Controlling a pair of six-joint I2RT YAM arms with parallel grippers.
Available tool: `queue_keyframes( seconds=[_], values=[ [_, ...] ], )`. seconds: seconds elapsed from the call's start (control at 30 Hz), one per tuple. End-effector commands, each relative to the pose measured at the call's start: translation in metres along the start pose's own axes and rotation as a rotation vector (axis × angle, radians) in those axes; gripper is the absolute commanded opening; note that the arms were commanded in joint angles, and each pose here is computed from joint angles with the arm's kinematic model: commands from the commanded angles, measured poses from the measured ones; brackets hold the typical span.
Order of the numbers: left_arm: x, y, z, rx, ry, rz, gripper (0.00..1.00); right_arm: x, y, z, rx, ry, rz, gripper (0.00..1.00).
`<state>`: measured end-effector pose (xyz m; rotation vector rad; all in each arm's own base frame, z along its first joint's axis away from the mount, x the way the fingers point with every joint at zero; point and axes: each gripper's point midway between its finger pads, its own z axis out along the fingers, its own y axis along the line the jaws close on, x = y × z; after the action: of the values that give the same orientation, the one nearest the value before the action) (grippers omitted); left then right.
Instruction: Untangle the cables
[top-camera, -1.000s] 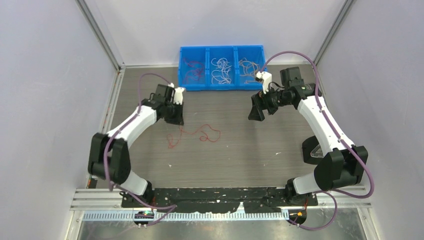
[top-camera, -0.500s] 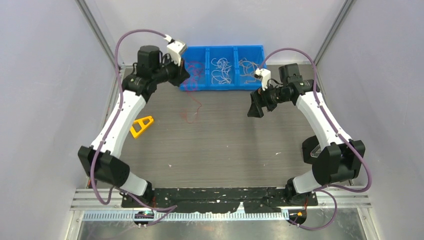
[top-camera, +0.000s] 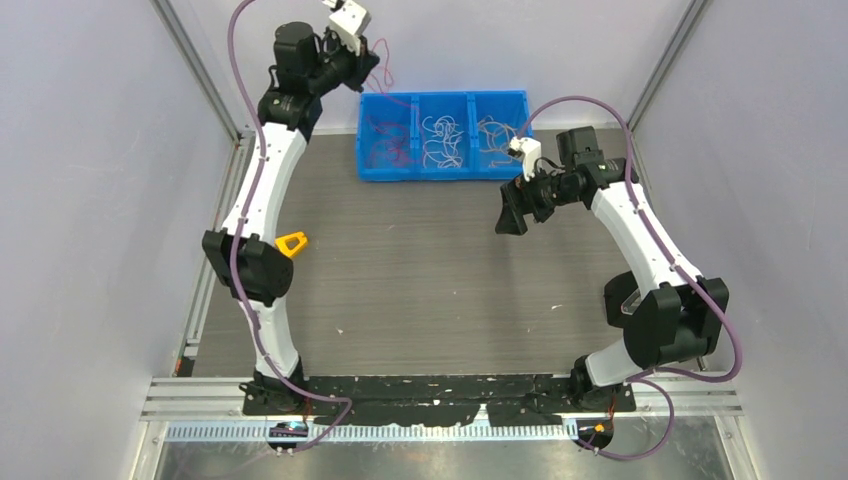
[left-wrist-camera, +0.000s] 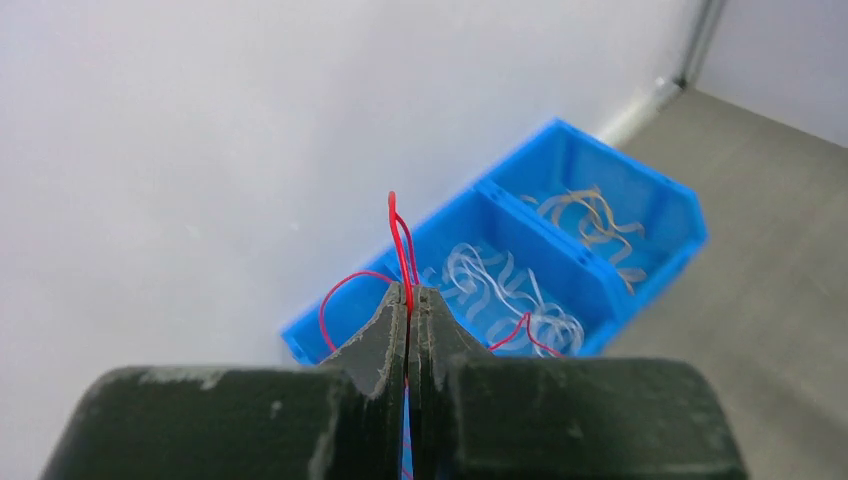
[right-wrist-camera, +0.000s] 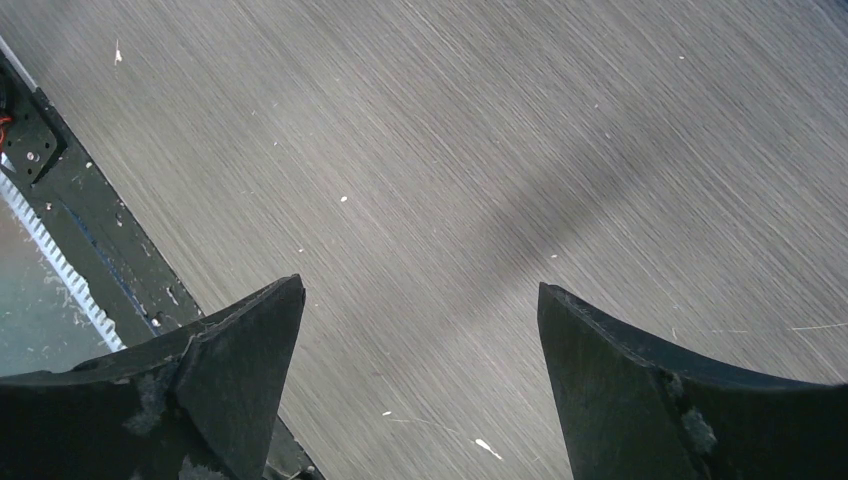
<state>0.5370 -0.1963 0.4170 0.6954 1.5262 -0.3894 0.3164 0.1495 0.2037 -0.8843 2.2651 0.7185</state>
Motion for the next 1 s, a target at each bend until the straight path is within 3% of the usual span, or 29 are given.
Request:
queue_keyframes(
  seconds=[0.0, 0.17, 0.27, 0.43, 0.63, 0.77, 0.97],
  values=[
    [-0.063, 0.037, 0.012, -0.116, -0.252, 0.167, 0.00, -0.015, -0.008, -0.003, 0.024, -0.025, -0.033, 0.93],
    [-0.074, 0.065, 0.031, -0.202, -0.350, 0.226, 0.00, -0.017, -0.012, 0.000, 0.033, -0.019, -0.030, 0.93],
    [-0.057, 0.070, 0.046, -0.187, -0.359, 0.250, 0.00, -0.019, -0.015, 0.003, 0.029, -0.014, -0.023, 0.93],
    [0.017, 0.064, 0.069, -0.044, -0.233, 0.190, 0.00, -0.022, -0.020, 0.004, 0.043, -0.012, -0.025, 0.93],
    [0.091, 0.069, 0.075, -0.032, -0.091, 0.112, 0.00, -0.017, -0.020, 0.003, 0.050, -0.001, -0.028, 0.93],
    [0.128, 0.063, 0.084, 0.015, -0.007, 0.043, 0.00, -0.013, -0.020, 0.004, 0.048, 0.009, -0.020, 0.93],
    [0.158, 0.080, 0.092, -0.081, 0.059, -0.008, 0.00, -0.009, -0.019, 0.002, 0.057, 0.018, -0.023, 0.93]
  ],
)
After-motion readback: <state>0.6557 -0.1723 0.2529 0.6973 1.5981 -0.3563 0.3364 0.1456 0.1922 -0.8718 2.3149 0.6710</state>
